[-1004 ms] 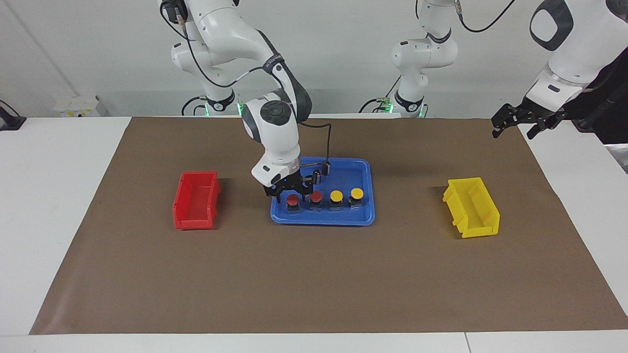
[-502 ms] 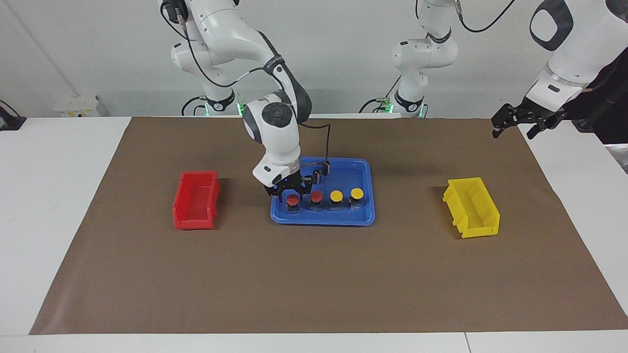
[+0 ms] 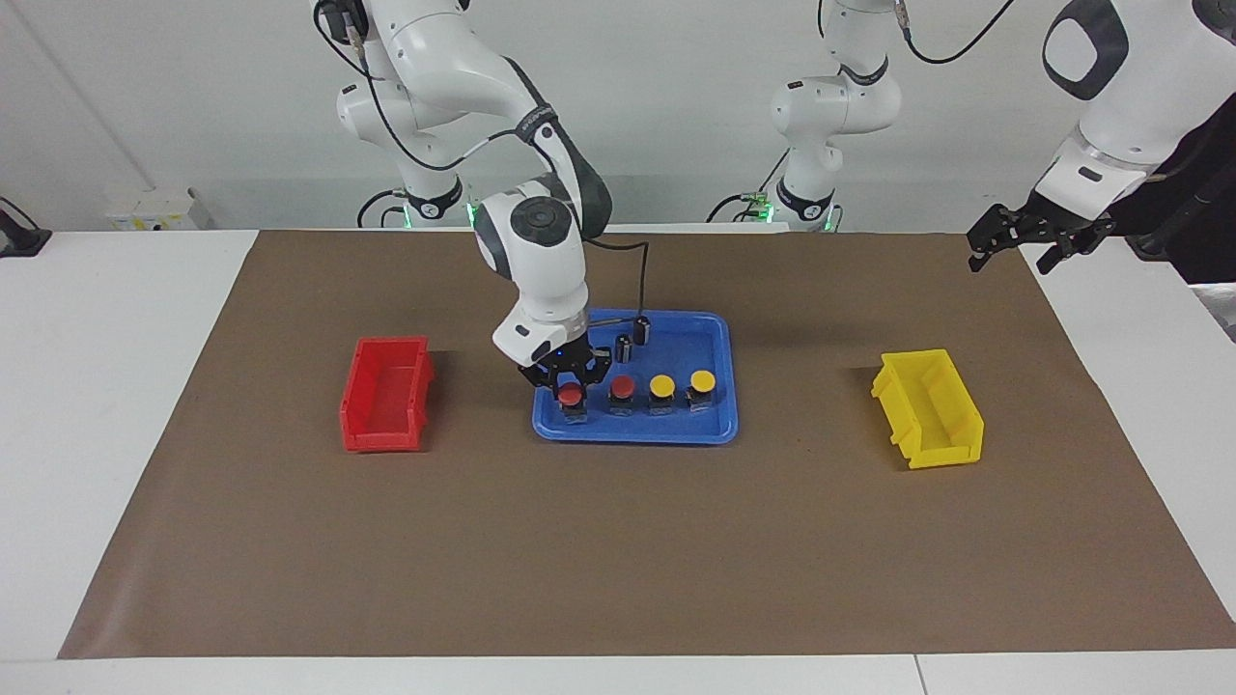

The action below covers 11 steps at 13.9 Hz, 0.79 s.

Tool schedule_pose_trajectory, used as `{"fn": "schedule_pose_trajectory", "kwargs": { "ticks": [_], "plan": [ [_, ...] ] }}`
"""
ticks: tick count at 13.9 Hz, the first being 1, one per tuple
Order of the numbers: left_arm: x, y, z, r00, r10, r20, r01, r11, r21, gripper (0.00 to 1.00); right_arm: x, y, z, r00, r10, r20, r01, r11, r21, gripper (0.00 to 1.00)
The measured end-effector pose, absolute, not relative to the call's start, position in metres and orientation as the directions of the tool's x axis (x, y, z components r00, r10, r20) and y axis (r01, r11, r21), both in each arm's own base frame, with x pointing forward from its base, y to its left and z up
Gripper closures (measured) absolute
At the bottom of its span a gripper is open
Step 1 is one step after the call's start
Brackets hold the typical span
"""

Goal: Sort red and yellow buttons by color
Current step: 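Carry the red button into the red bin while the left gripper reaches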

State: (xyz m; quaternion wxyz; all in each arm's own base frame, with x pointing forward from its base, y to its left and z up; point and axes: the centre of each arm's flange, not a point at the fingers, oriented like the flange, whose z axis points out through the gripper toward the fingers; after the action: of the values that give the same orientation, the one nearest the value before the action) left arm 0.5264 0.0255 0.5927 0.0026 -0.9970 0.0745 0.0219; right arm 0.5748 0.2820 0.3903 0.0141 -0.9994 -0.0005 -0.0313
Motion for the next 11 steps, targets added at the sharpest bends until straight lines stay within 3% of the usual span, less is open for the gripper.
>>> {"fn": "schedule_pose_trajectory", "kwargs": {
  "ticks": [3, 5, 9, 11],
  "plan": [
    [0.526, 0.025, 0.593, 0.988, -0.149, -0.044, -0.149, -0.989, -0.002, 0.0, 0.593, 0.2, 0.461, 0.999, 0.033, 0.033, 0.033, -0.999, 0.005, 0.59],
    [0.526, 0.025, 0.593, 0.988, -0.15, -0.044, -0.15, -0.989, -0.002, 0.0, 0.587, 0.12, 0.491, 0.999, 0.054, 0.003, 0.054, -0.998, 0.022, 0.59],
    [0.531, 0.002, 0.582, 0.986, -0.164, -0.006, -0.164, -0.986, -0.006, 0.0, 0.565, 0.024, 0.474, 0.997, 0.066, -0.03, 0.067, -0.997, 0.026, 0.59],
    [0.531, -0.083, 0.555, 0.992, -0.116, 0.048, -0.116, -0.993, -0.005, 0.0, 0.555, 0.014, 0.448, 0.998, 0.056, -0.02, 0.057, -0.998, 0.025, 0.59]
  ]
}}
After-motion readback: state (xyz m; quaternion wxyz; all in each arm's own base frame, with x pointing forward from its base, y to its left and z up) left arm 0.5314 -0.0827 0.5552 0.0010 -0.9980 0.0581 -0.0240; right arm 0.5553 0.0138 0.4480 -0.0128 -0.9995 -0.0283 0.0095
